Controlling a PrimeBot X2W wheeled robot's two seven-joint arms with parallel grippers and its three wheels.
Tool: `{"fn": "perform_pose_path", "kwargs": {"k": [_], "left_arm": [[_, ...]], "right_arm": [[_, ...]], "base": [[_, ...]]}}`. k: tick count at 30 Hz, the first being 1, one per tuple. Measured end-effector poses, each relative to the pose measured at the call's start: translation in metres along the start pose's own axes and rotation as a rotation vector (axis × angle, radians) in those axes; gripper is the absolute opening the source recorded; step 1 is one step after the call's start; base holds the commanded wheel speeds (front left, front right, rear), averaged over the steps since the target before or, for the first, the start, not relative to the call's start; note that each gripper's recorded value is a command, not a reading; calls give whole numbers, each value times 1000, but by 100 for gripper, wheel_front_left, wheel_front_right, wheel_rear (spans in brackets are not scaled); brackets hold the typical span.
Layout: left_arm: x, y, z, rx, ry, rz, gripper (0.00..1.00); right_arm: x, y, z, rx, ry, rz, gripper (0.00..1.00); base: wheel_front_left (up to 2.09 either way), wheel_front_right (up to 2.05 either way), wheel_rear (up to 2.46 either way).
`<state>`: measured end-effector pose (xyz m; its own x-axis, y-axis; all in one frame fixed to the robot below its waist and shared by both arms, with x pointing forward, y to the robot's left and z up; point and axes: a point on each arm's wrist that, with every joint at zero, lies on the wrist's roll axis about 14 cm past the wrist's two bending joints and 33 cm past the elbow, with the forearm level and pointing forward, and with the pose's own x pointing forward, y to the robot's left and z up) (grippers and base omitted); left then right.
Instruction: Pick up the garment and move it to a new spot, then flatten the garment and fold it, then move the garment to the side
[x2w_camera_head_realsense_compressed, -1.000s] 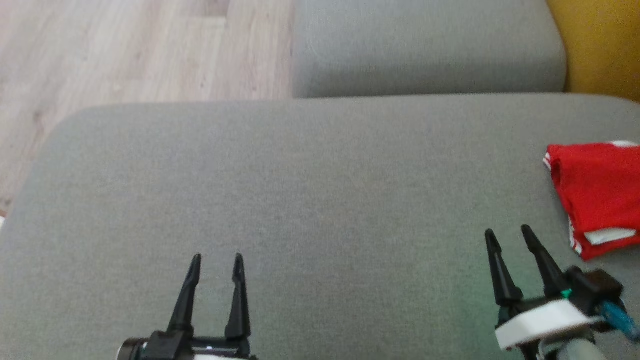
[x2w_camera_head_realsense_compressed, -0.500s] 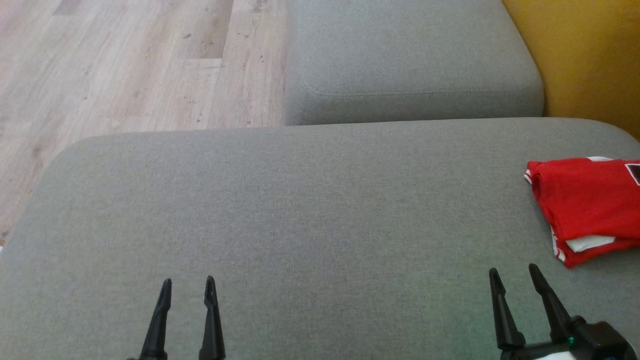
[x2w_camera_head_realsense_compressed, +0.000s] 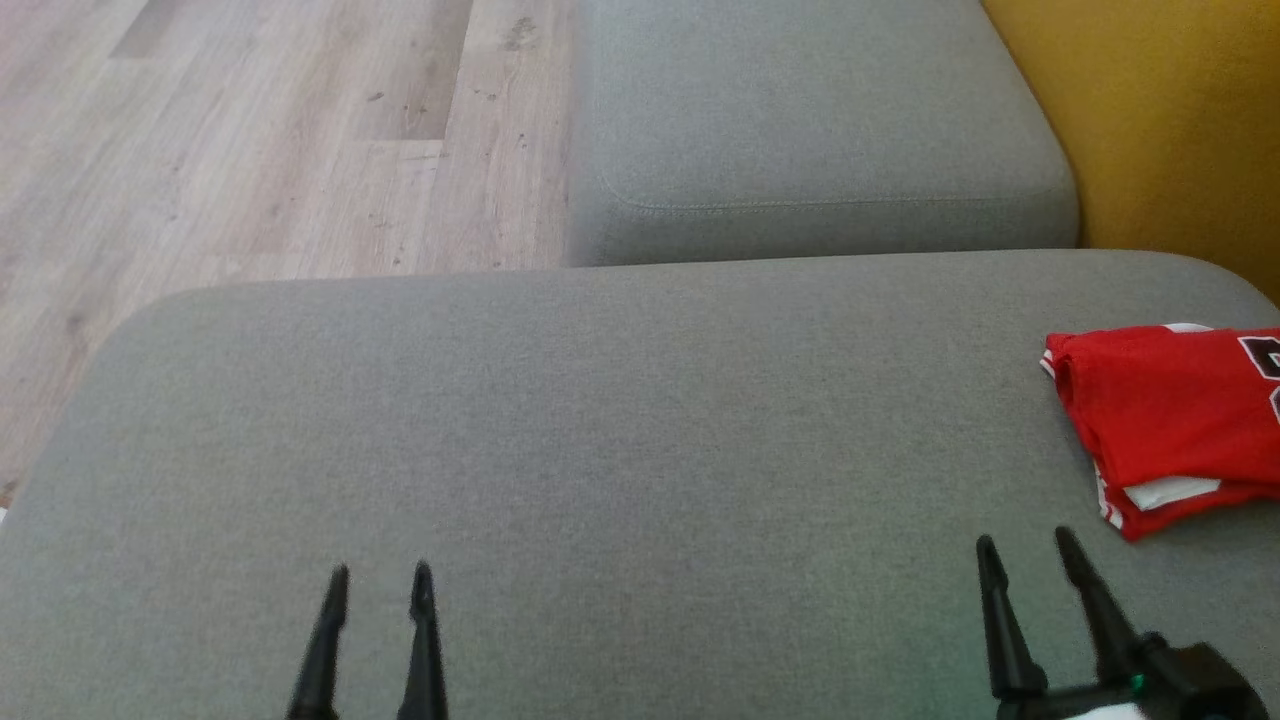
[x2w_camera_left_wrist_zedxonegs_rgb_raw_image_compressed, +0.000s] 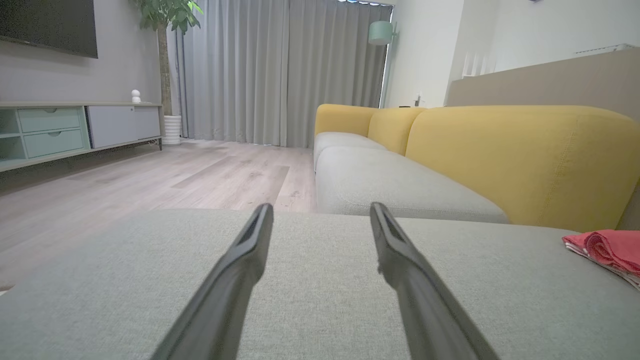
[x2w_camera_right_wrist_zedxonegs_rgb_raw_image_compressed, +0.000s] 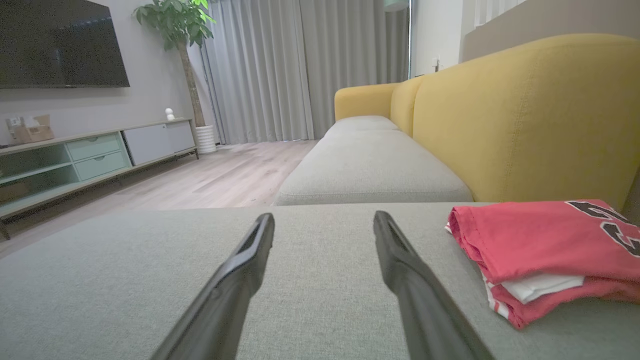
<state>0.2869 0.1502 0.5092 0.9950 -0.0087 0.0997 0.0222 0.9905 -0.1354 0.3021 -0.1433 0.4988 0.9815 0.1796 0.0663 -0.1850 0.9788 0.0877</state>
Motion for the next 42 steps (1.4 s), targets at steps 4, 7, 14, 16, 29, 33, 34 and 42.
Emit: {"fn": "perform_pose_path", "kwargs": {"k": [4,7,14,16,29,33,34,42], "left_arm": [[-8,3,-23,3,76,10,0],[-15,5,-35,-22,121,22,0],[-14,8,-40,-104,148,40,0],[-13,9,-42,-125,159,45,0],[-4,13,-46,-263,185,70,0],[0,17,-46,-305,190,84,0],[1,17,-46,-316,189,87,0],[6,19,-49,-406,205,98,0]], "right_arm": [[-8,-1,-23,11,77,-6,0],[-14,-2,-33,38,108,-20,0],[-13,-7,-36,123,122,-50,0],[-13,-8,-38,146,128,-59,0],[-4,-17,-35,286,117,-105,0],[-5,-20,-38,333,124,-124,0],[-5,-21,-38,344,125,-129,0],[3,-27,-35,434,111,-155,0]], "base": [[0,0,0],[0,0,0],[0,0,0],[0,0,0],[0,0,0],[0,0,0],[0,0,0],[0,0,0]]}}
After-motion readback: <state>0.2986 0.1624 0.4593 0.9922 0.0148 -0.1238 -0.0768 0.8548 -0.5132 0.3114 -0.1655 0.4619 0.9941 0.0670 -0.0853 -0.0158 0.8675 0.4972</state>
